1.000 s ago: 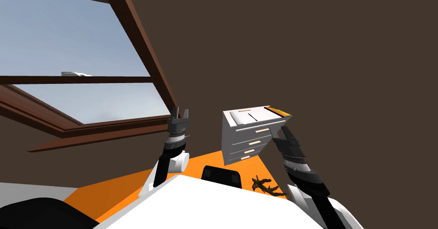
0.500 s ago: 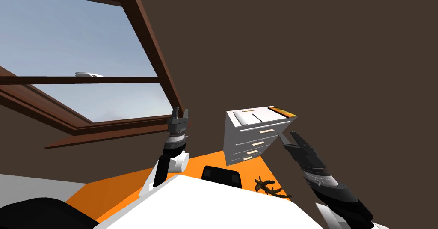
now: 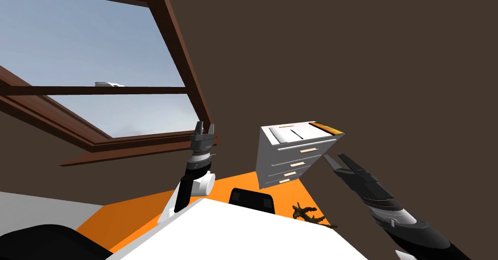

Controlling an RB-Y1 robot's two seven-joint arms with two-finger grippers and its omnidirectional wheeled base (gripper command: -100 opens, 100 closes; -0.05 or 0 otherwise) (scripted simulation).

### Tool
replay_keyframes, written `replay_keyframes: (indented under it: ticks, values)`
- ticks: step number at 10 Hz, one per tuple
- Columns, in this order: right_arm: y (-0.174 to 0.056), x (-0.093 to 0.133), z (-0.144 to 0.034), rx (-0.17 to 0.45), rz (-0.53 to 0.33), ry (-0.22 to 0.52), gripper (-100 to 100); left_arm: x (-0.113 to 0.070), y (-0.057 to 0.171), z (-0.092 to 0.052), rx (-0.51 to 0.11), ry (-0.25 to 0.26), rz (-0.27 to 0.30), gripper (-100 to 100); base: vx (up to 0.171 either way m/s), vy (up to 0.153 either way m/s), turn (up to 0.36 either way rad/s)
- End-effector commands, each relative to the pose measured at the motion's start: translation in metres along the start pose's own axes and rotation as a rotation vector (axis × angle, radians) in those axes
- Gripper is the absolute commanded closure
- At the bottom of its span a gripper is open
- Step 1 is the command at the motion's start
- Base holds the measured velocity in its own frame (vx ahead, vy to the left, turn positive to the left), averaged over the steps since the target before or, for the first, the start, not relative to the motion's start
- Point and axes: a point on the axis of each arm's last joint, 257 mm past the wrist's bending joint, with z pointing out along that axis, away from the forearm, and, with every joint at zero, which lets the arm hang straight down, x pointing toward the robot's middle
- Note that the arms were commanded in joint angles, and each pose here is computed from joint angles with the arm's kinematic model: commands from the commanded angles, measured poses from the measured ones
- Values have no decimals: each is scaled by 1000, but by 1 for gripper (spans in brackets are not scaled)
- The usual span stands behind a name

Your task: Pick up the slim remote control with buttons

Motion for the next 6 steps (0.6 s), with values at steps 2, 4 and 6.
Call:
replay_keyframes:
  ticks: [2,4,6]
  values:
    - [-3,-7,-10,34,-23,71,-100,0,0,0,0,0,0,0,12,64,32]
    - [-5,-13,-18,68,-44,133,-100,0,0,0,0,0,0,0,15,61,42]
    - [-7,-19,-27,106,-63,199,-100,0,0,0,0,0,0,0,0,62,36]
